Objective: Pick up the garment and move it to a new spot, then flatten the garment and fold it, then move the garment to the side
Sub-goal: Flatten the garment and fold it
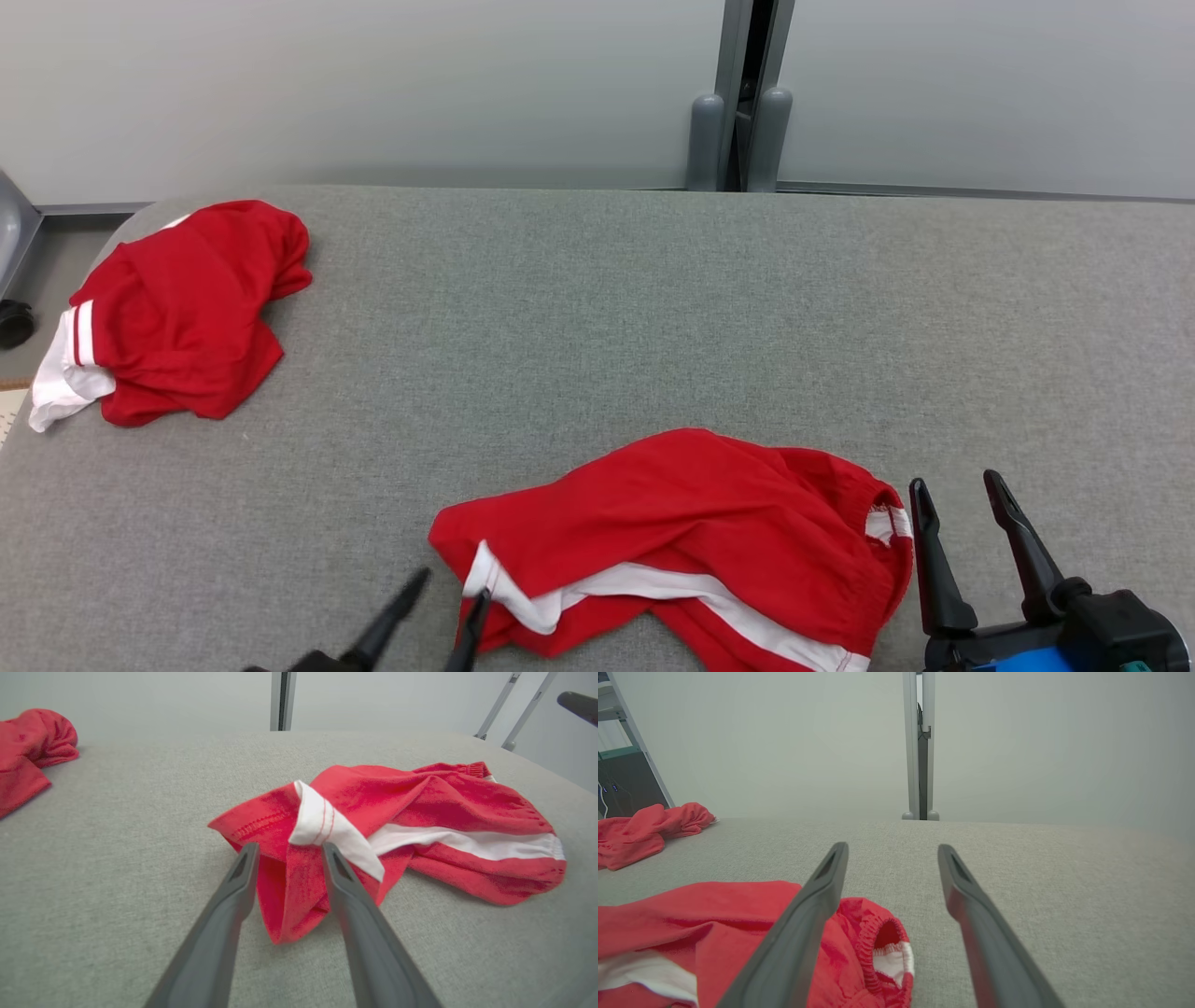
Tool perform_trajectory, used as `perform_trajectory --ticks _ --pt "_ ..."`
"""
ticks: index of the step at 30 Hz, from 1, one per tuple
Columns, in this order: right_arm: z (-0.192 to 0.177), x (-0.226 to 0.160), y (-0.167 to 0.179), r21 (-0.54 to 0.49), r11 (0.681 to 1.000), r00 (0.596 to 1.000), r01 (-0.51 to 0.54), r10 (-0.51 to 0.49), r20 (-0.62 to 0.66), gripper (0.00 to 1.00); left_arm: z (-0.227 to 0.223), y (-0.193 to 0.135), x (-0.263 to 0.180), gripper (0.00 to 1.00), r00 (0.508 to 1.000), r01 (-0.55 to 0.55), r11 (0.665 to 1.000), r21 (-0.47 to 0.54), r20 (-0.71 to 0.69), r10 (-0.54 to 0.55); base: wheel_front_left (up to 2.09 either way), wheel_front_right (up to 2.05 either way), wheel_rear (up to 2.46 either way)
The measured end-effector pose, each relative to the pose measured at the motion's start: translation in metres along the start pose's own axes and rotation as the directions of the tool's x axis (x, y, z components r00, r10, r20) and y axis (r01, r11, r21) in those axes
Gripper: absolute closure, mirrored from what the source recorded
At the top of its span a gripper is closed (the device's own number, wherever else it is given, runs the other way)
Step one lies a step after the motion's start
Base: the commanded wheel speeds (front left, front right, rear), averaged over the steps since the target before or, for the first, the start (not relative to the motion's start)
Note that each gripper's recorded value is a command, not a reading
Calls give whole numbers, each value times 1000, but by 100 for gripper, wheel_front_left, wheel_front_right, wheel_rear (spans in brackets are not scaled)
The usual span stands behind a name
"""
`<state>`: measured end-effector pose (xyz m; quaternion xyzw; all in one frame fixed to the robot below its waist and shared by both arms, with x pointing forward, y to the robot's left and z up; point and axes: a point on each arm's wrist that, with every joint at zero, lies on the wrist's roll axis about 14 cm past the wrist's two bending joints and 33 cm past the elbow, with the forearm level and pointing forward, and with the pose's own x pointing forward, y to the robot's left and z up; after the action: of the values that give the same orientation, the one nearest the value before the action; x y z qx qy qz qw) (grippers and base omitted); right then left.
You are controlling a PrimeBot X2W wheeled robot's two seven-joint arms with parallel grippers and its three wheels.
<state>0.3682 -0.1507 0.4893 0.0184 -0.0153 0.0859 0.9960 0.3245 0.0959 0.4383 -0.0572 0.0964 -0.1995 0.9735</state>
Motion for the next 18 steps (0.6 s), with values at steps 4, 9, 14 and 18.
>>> perform_trajectory --ticks 4,9,14,18 --pt "1 -4 -2 -4 1000 1000 5 -5 0 0 43 24 0 0 988 -84 995 53 136 76 0 0 0" --pt "-1 -8 -6 -2 1000 1000 19 -19 -6 0 69 36 4 0 972 -120 989 90 214 98 0 0 0" --pt "-7 -10 -8 1 1000 999 29 -29 -25 0 98 36 28 0 958 -84 986 141 282 42 0 0 0" --pt "-10 -9 -10 1 999 999 36 -36 -33 0 116 33 53 0 951 -41 982 183 307 -17 0 0 0"
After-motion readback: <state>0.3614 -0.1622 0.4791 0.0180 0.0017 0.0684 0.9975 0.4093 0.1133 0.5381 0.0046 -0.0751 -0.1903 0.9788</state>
